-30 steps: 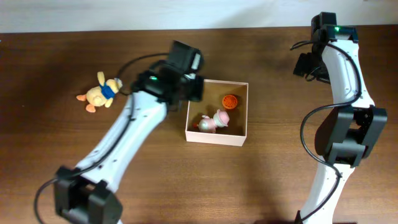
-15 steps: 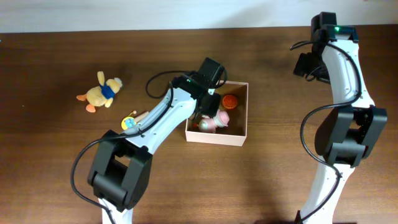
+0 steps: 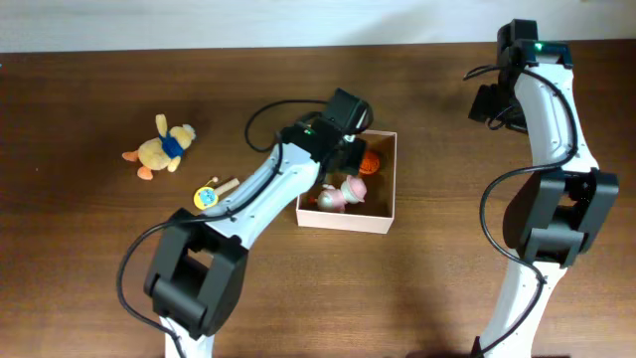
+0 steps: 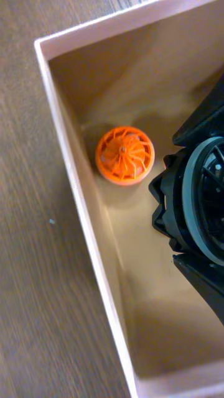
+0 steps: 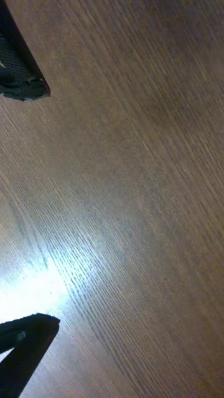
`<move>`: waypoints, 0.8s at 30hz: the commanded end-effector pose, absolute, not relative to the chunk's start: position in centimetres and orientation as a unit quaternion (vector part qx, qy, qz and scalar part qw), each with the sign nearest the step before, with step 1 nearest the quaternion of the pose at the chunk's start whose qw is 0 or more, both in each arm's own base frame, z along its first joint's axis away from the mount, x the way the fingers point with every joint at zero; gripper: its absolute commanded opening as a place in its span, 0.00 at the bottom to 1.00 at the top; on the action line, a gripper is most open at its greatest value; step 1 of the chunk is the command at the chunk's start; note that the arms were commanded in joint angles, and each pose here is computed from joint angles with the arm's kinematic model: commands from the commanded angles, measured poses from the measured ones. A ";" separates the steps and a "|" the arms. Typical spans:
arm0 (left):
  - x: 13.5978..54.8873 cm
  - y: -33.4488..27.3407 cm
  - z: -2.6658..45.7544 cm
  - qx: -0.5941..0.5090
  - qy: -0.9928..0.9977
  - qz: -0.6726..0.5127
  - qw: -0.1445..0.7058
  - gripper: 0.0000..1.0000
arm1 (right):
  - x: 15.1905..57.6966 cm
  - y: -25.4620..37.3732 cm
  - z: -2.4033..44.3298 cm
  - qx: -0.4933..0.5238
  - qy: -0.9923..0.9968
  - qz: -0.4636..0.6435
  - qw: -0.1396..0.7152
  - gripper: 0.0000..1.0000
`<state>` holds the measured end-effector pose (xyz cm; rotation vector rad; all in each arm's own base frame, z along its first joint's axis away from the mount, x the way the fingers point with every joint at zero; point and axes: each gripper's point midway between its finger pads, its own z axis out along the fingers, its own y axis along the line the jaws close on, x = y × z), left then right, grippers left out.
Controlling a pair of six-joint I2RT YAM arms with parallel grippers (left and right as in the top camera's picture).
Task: Pack container
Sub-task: 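Carry the black fan toy over the white box and lower it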
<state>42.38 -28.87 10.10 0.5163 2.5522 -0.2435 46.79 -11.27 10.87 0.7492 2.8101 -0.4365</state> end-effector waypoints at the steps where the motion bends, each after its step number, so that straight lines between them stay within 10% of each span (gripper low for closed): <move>1: 42.1 -29.8 8.8 0.209 0.941 -0.083 0.253 0.29 | 46.8 -11.4 10.8 0.263 0.948 -0.148 0.101 0.99; 24: 42.4 -28.8 5.3 0.207 0.949 -0.026 0.237 0.27 | 46.8 -11.4 10.8 0.263 0.948 -0.148 0.101 0.99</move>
